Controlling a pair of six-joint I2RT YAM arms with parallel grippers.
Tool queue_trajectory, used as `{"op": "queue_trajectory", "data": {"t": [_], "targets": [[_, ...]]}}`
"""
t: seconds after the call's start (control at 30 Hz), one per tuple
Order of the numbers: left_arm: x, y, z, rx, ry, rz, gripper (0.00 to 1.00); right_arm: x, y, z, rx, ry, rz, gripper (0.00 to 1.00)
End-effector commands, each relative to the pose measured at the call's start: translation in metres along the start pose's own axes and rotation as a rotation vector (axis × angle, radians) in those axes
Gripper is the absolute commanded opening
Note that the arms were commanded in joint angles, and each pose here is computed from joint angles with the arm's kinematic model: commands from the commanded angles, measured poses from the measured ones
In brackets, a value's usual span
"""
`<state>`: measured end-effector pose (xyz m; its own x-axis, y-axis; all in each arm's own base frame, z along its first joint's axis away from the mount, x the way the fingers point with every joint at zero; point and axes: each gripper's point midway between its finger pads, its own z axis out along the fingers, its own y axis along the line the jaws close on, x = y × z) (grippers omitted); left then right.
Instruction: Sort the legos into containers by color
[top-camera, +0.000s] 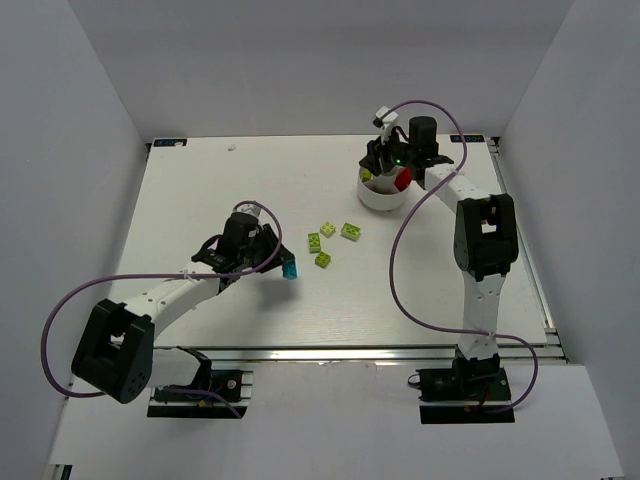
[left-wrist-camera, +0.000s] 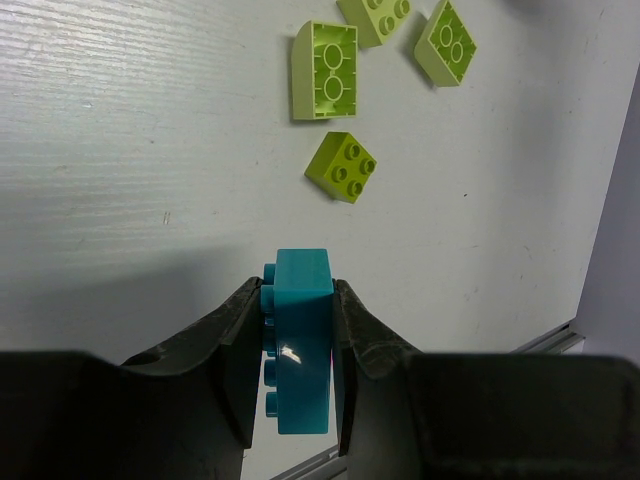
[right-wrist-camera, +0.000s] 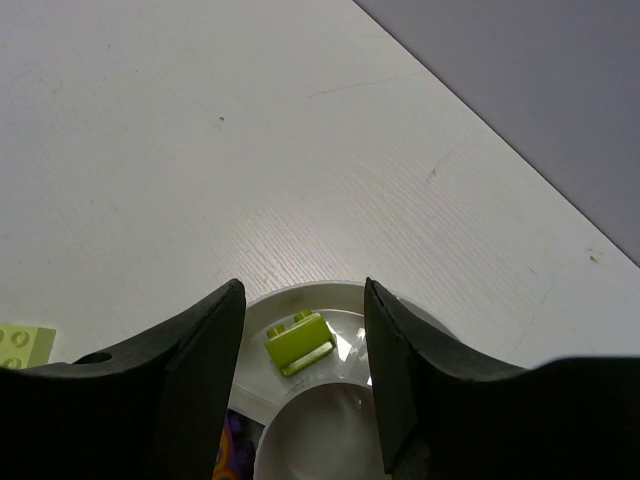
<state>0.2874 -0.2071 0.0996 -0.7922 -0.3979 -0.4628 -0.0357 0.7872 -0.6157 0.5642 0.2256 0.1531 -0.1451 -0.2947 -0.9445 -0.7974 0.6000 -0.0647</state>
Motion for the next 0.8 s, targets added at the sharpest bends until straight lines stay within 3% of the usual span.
{"op": "queue_trajectory", "data": {"t": [0.0, 0.2, 0.33, 0.47, 0.63, 0.77], "targets": [[-0.017, -0.021, -0.01, 0.051, -0.047, 0.023, 0.18, -0.032, -0.01, -0.002, 0.027, -0.065, -0.053, 0.57], [-0.023, -0.027, -0.011, 0.067, -0.063, 0.031, 0.18, -0.064, -0.003, -0.019, -0.001, -0.118, -0.102, 0.62], [-0.028, -0.036, -0.011, 0.099, -0.072, 0.045, 0.18, -0.1, 0.014, -0.047, -0.066, -0.191, -0.198, 0.79], [-0.035, -0.05, -0.01, 0.146, -0.078, 0.066, 0.18, -0.119, 0.027, -0.067, -0.099, -0.229, -0.245, 0.89], [-0.049, -0.075, -0.004, 0.205, -0.078, 0.114, 0.18, -0.133, 0.039, -0.094, -0.11, -0.237, -0.245, 0.89], [-0.061, -0.1, 0.015, 0.215, -0.049, 0.163, 0.17, -0.114, 0.046, -0.113, -0.096, -0.192, -0.201, 0.89]]}}
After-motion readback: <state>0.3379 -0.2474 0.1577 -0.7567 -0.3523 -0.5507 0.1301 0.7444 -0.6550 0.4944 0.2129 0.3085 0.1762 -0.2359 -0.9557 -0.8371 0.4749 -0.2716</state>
